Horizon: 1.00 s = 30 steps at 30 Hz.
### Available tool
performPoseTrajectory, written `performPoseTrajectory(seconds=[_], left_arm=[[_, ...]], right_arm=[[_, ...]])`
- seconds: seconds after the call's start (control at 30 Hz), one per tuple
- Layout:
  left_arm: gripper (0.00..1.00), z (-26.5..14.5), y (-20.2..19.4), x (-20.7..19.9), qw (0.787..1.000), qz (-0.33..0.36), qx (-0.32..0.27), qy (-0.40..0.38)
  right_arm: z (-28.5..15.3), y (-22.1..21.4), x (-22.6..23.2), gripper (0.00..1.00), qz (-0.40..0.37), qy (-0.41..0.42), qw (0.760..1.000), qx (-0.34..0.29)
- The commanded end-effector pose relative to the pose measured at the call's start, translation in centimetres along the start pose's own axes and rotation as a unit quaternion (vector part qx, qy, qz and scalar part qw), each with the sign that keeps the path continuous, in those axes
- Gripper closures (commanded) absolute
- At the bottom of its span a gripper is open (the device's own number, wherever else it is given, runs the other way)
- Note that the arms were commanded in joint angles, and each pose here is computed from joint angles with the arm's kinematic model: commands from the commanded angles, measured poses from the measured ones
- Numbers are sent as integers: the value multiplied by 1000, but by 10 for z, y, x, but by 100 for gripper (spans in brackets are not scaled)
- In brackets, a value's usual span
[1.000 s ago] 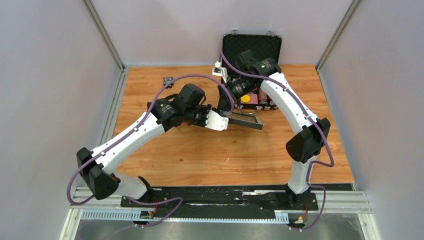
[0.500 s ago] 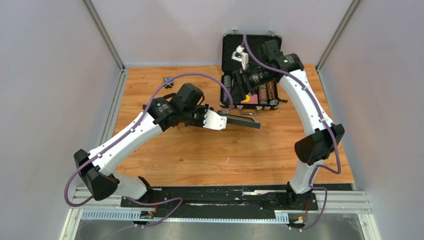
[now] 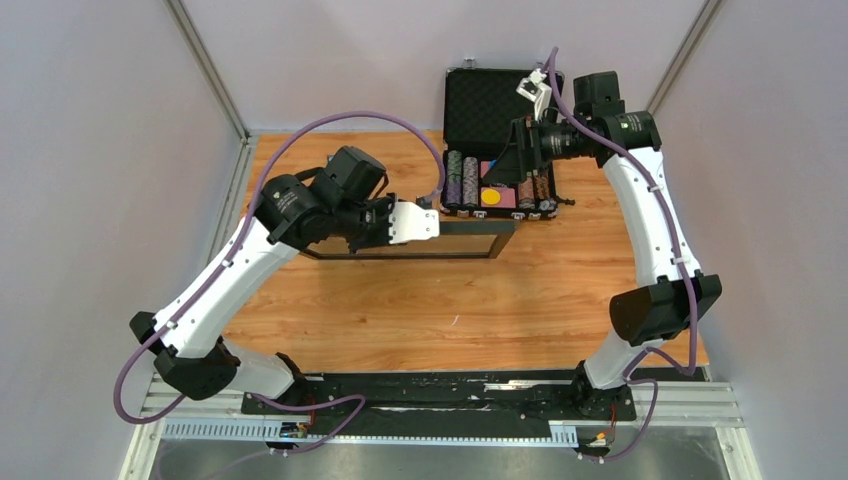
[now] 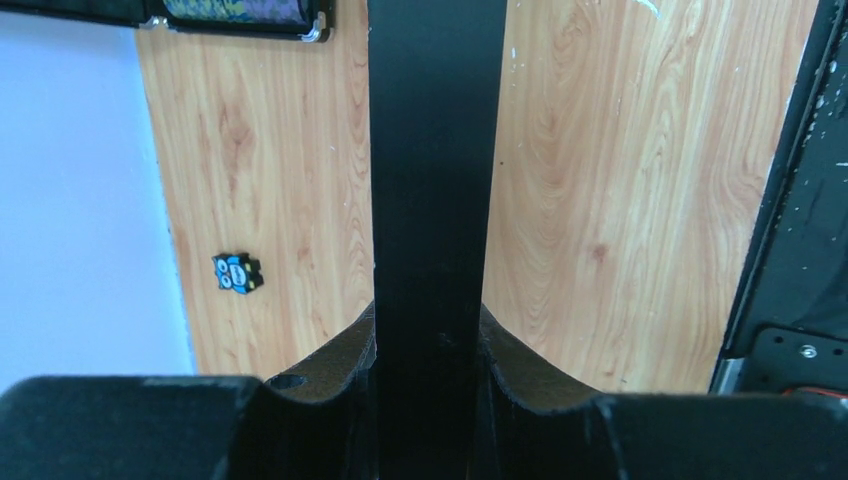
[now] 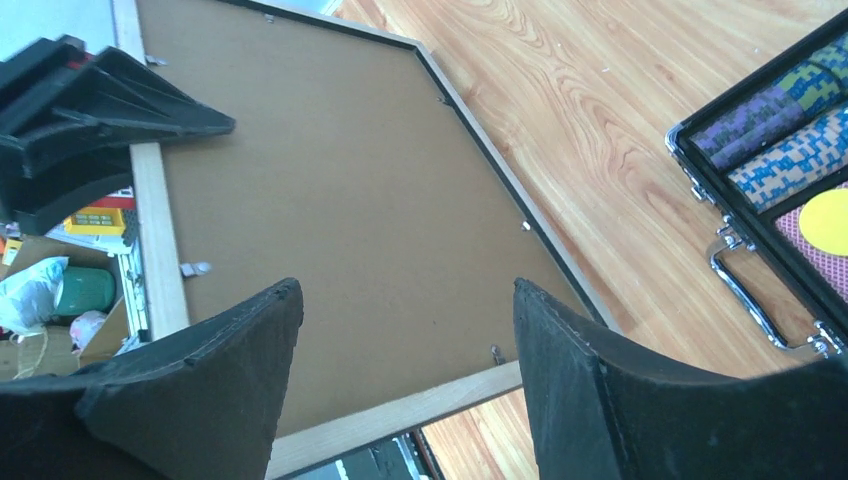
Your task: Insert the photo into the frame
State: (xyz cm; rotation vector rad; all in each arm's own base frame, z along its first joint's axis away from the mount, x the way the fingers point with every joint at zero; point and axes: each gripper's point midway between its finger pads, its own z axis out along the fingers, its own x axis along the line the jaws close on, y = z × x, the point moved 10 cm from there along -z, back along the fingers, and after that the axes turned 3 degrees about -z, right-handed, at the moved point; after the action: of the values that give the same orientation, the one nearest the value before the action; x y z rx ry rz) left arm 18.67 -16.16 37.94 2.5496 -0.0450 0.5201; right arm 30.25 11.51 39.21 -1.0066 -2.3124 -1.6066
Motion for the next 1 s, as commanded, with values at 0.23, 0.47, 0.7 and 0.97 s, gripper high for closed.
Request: performPoseTrajectory(seconds=[0.23, 0.47, 0.7, 0.97], left_arm=[[100, -43, -9, 29, 990, -122, -43, 55], [100, -50, -24, 37, 976, -199, -42, 82], [100, -48, -39, 56, 947, -289, -13, 140], [100, -44, -57, 78, 911, -382, -17, 156]], right_arm=[[-4, -4, -5, 24, 9, 12, 1000, -18], [0, -11, -12, 24, 20, 15, 1000, -13], [4, -21, -19, 24, 32, 15, 999, -8], [4, -27, -20, 24, 37, 15, 999, -7]])
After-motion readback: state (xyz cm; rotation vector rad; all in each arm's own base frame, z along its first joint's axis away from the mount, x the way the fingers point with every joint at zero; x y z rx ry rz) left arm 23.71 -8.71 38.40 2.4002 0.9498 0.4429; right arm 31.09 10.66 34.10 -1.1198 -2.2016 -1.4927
